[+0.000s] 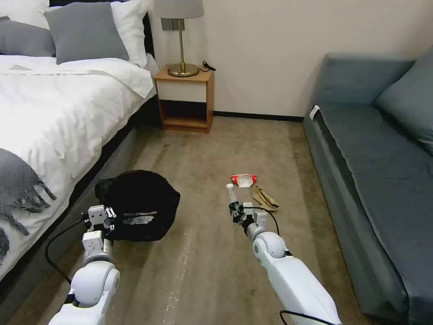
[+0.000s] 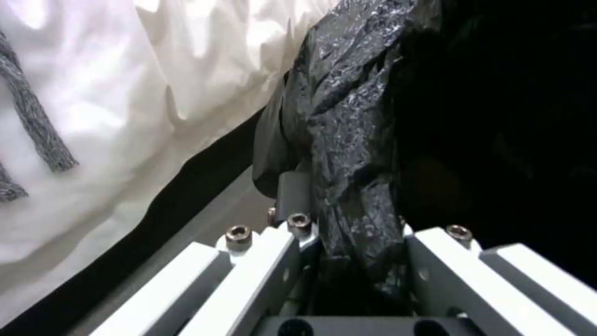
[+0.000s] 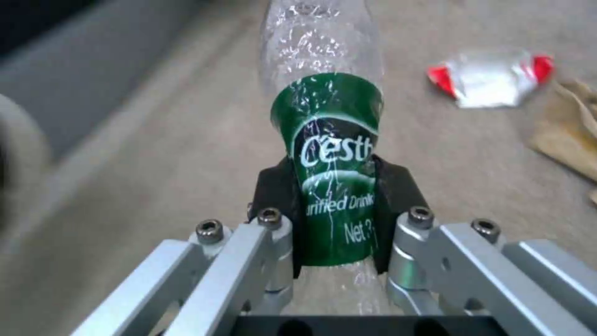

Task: Pick up the trash bin, then pick up the garbage on the floor and place it into the trash bin.

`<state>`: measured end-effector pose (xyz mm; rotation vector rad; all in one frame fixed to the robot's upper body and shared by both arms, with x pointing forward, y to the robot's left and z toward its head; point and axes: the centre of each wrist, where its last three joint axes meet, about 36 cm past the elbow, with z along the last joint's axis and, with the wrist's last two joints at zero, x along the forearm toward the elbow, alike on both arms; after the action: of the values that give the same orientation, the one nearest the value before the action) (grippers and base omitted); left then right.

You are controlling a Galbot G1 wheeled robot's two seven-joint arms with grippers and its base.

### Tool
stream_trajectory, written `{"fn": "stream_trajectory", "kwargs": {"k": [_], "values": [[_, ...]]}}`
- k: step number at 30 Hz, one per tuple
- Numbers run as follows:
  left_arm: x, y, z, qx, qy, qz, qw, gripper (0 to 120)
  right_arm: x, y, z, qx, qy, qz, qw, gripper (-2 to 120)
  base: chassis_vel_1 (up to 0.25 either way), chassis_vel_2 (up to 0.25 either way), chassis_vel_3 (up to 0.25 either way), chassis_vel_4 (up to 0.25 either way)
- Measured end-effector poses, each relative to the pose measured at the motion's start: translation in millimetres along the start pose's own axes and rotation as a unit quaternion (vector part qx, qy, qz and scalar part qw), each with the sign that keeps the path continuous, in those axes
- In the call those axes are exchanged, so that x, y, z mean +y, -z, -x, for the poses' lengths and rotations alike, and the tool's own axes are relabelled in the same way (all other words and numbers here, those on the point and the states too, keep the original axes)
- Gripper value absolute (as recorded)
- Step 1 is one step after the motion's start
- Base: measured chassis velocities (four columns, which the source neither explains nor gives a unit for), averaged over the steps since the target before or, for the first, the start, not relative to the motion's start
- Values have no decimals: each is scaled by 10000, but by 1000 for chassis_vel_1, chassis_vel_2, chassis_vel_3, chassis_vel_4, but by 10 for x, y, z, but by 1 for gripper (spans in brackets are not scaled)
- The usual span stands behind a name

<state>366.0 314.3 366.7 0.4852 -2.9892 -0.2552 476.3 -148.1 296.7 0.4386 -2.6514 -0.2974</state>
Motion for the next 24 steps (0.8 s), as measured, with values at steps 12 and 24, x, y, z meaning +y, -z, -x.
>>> {"fn": "stream_trajectory", "kwargs": {"k": [12,24], "values": [[-4,-51,-73,25,-107,41,9999,3,558,273,-466,-448,982,296,9937,17,0,0,0,0],[-140,-54,-200,1,-276,67,9996,3,840,438,-628,-515,2083,349,9761,17,0,0,0,0]]}}
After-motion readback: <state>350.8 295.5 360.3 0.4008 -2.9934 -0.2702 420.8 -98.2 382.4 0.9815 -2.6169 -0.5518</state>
